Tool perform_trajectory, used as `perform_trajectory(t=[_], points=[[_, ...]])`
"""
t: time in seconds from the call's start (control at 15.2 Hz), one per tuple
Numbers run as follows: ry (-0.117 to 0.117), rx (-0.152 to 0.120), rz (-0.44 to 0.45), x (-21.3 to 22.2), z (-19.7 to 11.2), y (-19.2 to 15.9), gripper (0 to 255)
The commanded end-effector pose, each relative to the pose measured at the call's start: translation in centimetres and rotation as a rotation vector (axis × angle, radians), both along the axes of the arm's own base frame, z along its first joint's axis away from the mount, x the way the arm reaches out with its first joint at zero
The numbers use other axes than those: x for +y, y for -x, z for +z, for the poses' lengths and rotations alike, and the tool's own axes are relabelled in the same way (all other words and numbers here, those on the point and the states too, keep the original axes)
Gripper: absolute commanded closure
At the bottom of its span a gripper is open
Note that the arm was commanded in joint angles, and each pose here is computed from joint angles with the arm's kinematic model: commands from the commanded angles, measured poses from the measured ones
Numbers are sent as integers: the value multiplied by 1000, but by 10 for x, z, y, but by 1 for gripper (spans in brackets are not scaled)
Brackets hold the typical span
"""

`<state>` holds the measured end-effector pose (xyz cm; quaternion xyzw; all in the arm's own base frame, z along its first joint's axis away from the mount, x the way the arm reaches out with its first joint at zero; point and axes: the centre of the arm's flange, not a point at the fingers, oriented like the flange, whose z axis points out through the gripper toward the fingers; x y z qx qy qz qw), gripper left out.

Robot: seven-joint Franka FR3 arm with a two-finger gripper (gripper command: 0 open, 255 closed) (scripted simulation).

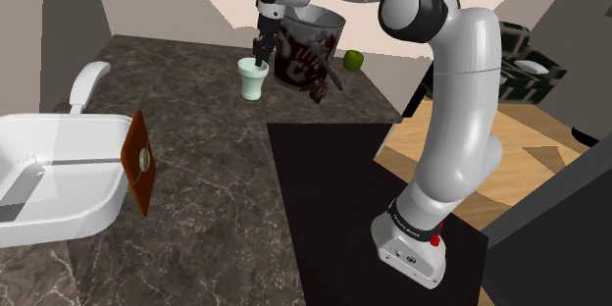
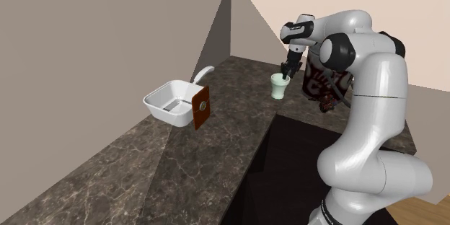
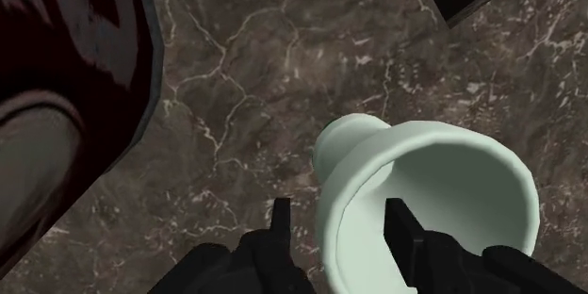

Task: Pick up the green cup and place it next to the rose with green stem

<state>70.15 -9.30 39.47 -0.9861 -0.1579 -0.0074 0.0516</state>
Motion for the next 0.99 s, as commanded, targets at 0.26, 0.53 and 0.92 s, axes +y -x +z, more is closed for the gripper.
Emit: perform_trajectory(t=[0.26, 0.53, 0.92], points=[[0, 0, 0, 0, 0, 0, 0], [0, 0, 0, -5, 50, 0, 0], [0, 0, 0, -5, 50, 0, 0]])
